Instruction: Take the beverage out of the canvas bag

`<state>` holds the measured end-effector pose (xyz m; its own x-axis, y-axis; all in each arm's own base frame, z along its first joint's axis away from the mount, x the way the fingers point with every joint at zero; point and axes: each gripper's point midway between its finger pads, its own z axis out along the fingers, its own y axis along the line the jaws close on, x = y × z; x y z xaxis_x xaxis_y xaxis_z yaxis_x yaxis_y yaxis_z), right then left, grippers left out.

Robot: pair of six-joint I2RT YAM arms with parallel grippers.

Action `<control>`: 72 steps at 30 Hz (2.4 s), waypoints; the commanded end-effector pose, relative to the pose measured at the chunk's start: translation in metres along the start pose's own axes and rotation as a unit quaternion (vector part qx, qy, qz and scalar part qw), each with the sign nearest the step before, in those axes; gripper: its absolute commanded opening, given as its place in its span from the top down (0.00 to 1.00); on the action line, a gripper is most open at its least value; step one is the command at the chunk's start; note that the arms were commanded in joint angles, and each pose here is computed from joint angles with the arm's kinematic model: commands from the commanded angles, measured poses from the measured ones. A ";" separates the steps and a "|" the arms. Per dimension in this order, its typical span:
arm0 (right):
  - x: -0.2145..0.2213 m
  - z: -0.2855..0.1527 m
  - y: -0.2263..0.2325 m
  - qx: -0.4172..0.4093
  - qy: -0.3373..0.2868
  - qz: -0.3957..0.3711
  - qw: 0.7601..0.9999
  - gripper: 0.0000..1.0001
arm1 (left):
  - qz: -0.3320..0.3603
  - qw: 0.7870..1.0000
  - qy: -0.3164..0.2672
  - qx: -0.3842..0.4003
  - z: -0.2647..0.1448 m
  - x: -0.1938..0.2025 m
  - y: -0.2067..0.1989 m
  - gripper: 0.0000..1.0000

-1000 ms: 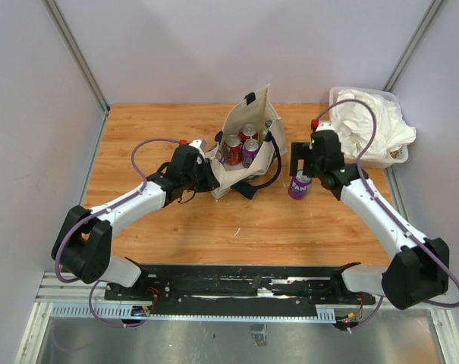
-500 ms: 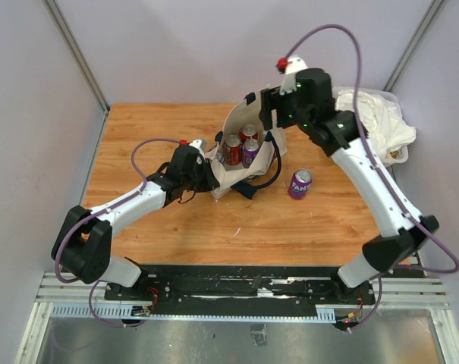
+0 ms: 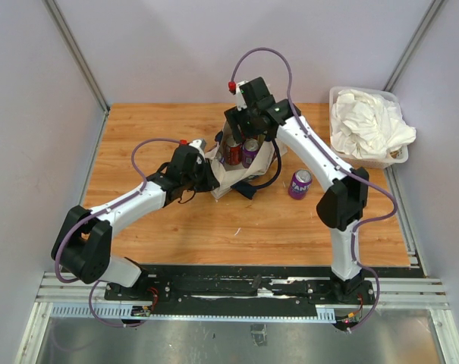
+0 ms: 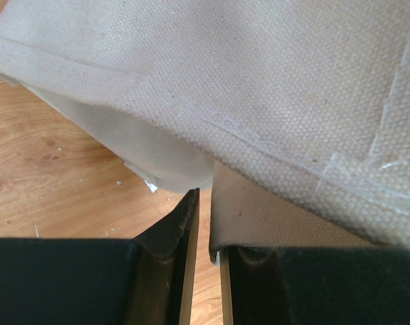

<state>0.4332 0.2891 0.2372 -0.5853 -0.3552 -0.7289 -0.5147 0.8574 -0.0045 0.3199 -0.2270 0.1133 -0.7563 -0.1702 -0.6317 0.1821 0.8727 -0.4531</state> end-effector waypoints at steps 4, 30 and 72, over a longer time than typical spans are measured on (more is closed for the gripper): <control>0.045 0.033 -0.022 0.033 0.073 0.002 0.997 0.26 | 0.003 0.998 0.053 -0.036 0.001 0.029 0.022 0.79; 0.094 0.083 -0.034 0.033 0.123 0.034 0.991 0.12 | 0.006 0.997 0.071 -0.041 0.014 0.038 0.028 0.78; -0.057 -0.105 -0.023 0.034 -0.141 -0.002 0.989 0.99 | -0.004 0.996 0.073 -0.041 0.013 0.043 0.029 0.78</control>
<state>0.4323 0.2593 0.2642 -0.5488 -0.3084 -0.7770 -0.4728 0.8810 -0.0158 0.3271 -0.2358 0.0990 -0.7693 -0.1545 -0.6199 0.1958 0.8666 -0.4590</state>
